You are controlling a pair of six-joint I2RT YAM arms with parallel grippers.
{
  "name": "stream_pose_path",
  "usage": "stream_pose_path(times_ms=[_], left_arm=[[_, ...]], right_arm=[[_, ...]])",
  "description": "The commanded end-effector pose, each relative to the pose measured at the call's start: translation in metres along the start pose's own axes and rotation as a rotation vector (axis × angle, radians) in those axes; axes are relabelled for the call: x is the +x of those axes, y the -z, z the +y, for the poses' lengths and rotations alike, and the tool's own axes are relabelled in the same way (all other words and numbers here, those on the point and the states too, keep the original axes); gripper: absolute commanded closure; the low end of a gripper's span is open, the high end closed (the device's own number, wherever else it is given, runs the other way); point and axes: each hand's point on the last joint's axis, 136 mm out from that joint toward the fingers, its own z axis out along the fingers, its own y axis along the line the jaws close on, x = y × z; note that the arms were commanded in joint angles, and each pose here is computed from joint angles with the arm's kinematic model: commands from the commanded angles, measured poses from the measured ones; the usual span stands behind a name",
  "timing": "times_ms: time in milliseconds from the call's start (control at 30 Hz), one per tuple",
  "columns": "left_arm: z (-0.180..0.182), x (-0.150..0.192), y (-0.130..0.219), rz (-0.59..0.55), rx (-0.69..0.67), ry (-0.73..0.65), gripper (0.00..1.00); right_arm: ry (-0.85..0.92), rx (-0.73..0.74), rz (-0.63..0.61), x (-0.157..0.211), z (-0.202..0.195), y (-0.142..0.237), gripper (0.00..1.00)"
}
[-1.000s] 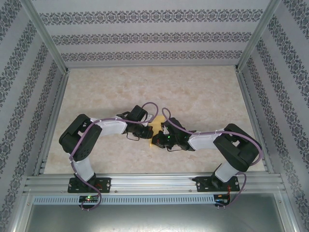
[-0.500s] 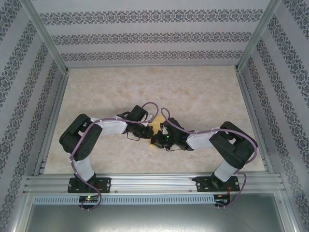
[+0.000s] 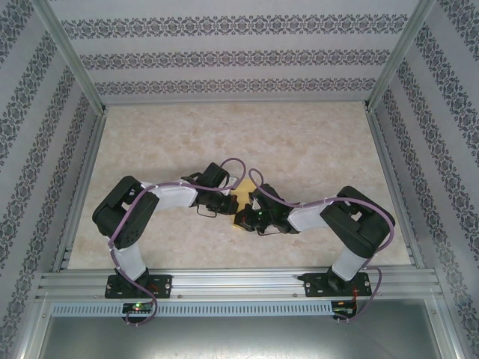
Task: Fold a paper plane with a square sheet of paper (pick it up from the middle)
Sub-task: Third fold the triangle at the center of the table.
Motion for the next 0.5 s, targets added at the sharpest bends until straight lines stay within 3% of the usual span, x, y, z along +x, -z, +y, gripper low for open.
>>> stream_pose_path(times_ms=[0, 233, 467], left_arm=[[0.008, 0.004, -0.006, 0.032, -0.023, 0.020, 0.95], [0.008, 0.004, -0.005, 0.030, -0.023, 0.021, 0.95], [0.008, 0.004, -0.005, 0.030, -0.024, 0.020, 0.95]], right_arm=[[0.001, -0.006, 0.008, 0.003, -0.006, -0.007, 1.00], [0.046, -0.092, -0.016, 0.002, 0.021, 0.008, 1.00], [0.026, -0.062, 0.011, 0.009, 0.011, 0.003, 1.00]])
